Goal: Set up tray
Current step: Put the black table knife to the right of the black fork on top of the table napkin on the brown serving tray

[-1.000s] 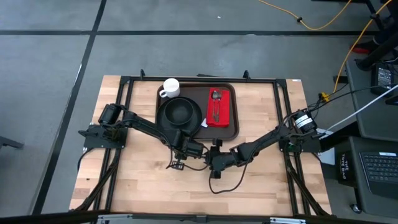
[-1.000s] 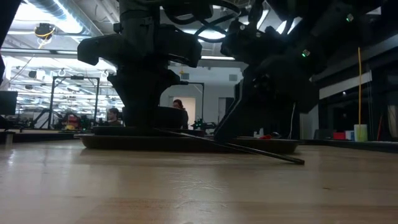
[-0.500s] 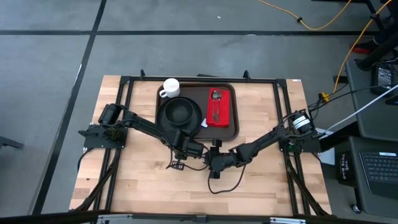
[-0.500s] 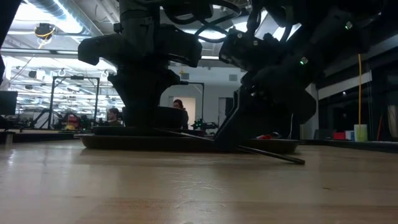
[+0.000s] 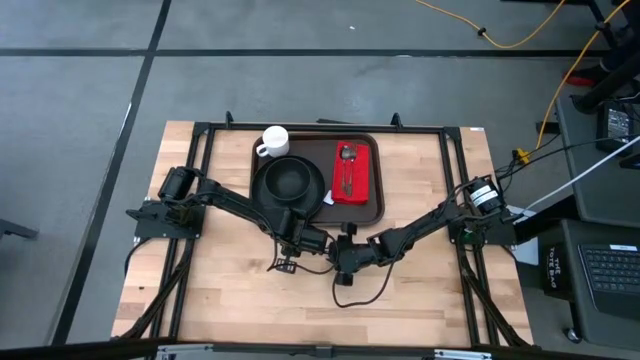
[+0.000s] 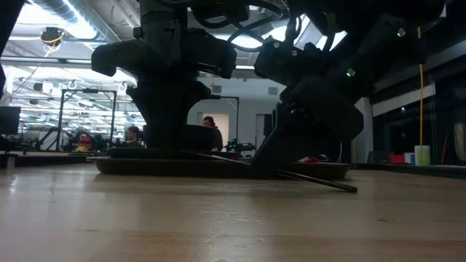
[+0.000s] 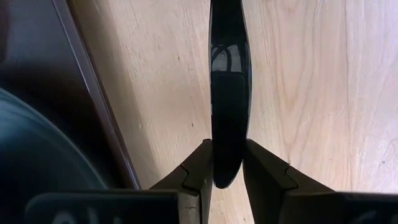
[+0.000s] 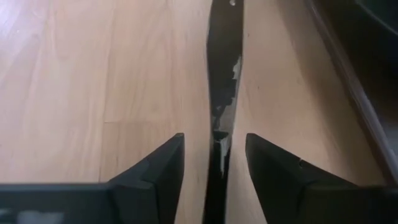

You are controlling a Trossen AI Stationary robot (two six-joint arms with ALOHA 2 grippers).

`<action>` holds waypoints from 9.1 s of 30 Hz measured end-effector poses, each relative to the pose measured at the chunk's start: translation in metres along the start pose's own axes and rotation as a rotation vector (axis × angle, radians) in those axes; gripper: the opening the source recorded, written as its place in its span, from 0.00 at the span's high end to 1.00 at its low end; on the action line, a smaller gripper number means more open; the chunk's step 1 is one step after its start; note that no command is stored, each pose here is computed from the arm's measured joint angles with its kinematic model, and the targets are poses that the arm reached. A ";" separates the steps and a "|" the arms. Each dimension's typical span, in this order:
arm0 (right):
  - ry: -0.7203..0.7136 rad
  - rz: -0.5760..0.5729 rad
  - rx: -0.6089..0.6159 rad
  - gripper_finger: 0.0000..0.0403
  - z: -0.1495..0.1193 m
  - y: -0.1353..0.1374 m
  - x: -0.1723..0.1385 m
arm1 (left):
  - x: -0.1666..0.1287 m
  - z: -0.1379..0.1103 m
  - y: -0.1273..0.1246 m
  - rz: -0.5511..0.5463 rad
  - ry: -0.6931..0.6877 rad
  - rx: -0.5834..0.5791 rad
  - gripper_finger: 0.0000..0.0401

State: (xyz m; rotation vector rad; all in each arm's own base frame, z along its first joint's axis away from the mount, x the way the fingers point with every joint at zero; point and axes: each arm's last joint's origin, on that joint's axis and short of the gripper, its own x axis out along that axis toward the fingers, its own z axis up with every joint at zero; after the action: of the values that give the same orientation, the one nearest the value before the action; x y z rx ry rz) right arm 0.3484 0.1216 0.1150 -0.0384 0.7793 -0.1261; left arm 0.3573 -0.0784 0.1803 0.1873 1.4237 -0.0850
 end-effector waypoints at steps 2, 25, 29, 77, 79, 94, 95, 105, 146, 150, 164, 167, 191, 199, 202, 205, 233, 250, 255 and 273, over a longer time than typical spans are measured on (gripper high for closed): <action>0.003 0.010 0.001 0.59 0.000 0.000 0.000 | 0.000 0.000 0.000 0.000 0.000 0.000 0.83; -0.002 0.012 -0.001 0.87 0.001 0.000 -0.001 | -0.018 0.010 -0.001 -0.066 -0.014 0.001 0.83; -0.006 0.012 0.000 0.87 0.002 0.000 -0.001 | -0.019 0.008 -0.001 -0.060 0.008 -0.011 0.83; 0.016 0.034 -0.006 0.87 0.013 0.014 -0.042 | -0.116 -0.088 -0.034 0.094 -0.654 -0.139 0.88; 0.003 0.044 0.006 0.87 0.014 0.017 -0.047 | -0.112 -0.102 -0.039 0.062 -0.773 -0.146 0.89; -0.170 -0.072 0.225 0.87 0.031 0.019 -0.086 | -0.084 -0.167 -0.051 0.107 -1.361 0.054 0.94; -0.186 -0.094 0.242 0.87 0.032 0.018 -0.087 | -0.084 -0.168 -0.051 0.112 -1.365 0.061 0.95; -0.261 -0.257 0.191 0.87 0.039 0.006 -0.089 | -0.088 -0.174 -0.052 0.080 -1.389 0.066 0.99; -0.301 -0.432 0.333 0.87 0.097 -0.025 -0.103 | -0.035 -0.235 0.014 0.119 -1.601 0.042 0.99; -0.256 -0.435 0.400 0.87 0.110 -0.037 -0.110 | -0.032 -0.237 0.023 0.149 -1.571 0.007 0.99; -0.132 -0.667 0.758 0.87 0.117 -0.098 -0.122 | -0.030 -0.239 0.039 0.117 -1.560 -0.052 0.99; -0.126 -0.708 0.814 0.87 0.116 -0.111 -0.121 | -0.030 -0.239 0.039 0.119 -1.560 -0.053 0.99; -0.070 -0.762 0.955 0.87 0.113 -0.151 -0.115 | -0.027 -0.258 0.066 0.096 -1.514 -0.102 0.99; -0.057 -0.762 0.960 0.87 0.112 -0.151 -0.115 | -0.035 -0.269 0.072 0.111 -1.570 -0.182 1.00; -0.062 -0.763 0.974 0.87 0.112 -0.151 -0.115 | -0.036 -0.273 0.071 0.101 -1.577 -0.153 0.99; -0.051 -0.753 1.000 0.87 0.110 -0.152 -0.113 | -0.039 -0.276 0.071 0.109 -1.604 -0.122 0.99; 0.073 -0.672 1.408 0.87 0.019 -0.210 -0.043 | -0.040 -0.279 0.071 0.129 -1.603 -0.143 0.99; 0.094 -0.714 1.428 0.87 0.003 -0.231 -0.013 | -0.040 -0.279 0.072 0.163 -1.607 -0.144 1.00; 0.104 -0.722 1.428 0.87 0.001 -0.232 -0.011 | -0.040 -0.279 0.072 0.163 -1.607 -0.144 0.99; 0.098 -0.751 1.420 0.87 -0.005 -0.234 0.000 | -0.040 -0.279 0.072 0.162 -1.608 -0.143 0.99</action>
State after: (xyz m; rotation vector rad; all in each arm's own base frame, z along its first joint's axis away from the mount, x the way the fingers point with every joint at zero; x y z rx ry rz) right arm 0.3217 -0.1101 0.1303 1.0343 0.5957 -1.3714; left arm 0.0917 0.0404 0.1882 0.0601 -0.1907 0.0154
